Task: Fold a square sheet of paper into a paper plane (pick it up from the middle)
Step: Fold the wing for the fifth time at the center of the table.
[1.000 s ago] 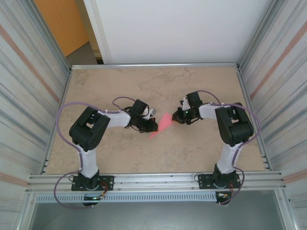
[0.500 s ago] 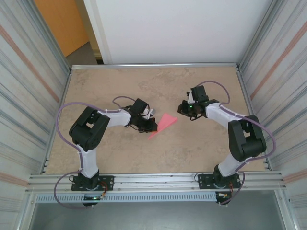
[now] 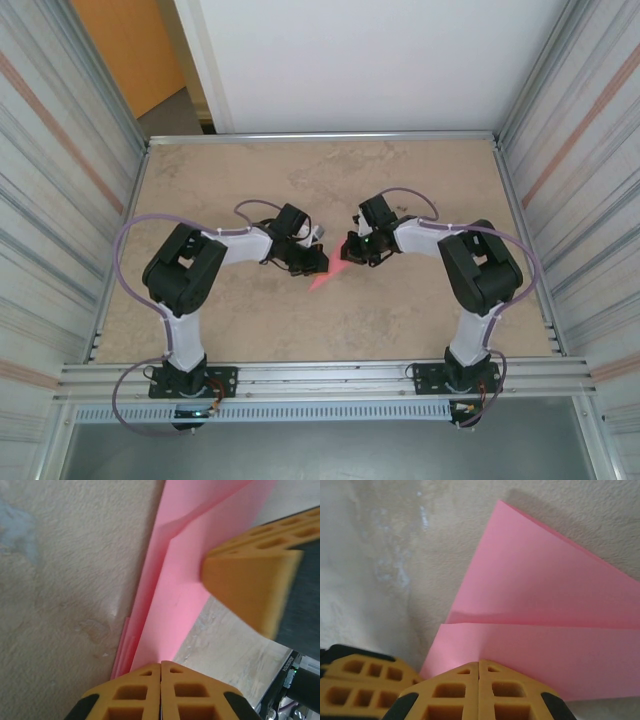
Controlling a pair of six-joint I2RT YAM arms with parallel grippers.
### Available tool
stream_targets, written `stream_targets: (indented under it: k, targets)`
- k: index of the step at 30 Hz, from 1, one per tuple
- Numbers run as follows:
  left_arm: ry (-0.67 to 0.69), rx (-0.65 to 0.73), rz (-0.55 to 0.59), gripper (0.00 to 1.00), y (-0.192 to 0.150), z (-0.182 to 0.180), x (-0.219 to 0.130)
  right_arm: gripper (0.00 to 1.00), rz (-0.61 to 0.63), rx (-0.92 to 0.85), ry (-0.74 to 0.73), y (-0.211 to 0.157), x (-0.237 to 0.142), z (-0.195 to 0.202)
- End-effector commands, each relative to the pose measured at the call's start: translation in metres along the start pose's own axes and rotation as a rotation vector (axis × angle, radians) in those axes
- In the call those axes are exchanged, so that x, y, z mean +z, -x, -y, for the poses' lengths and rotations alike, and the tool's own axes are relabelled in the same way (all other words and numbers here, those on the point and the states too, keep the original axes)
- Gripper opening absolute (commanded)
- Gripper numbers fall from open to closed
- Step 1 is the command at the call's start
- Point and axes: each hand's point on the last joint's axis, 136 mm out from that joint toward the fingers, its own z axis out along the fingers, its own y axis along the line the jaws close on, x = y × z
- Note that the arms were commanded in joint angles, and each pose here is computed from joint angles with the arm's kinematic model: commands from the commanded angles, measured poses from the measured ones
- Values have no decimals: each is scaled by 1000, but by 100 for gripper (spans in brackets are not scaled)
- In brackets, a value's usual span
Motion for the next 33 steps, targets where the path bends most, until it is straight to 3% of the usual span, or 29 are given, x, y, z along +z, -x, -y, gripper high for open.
stream_targets:
  k: [1,9,18,33]
  targets:
    - [-75,52,36,10,14,27,-14,5,-15,25,15,3,4,-3]
    - [-97,76,-16,12,14,32,1,4,-59,54,-43,-7,13,19]
    - [-15,53,-81,9,1,7,15,4,-85,69,-88,-12,17,34]
    - [77,-45,-140,10,-67,-48,-11,4,-112,66,-137,-8,15,49]
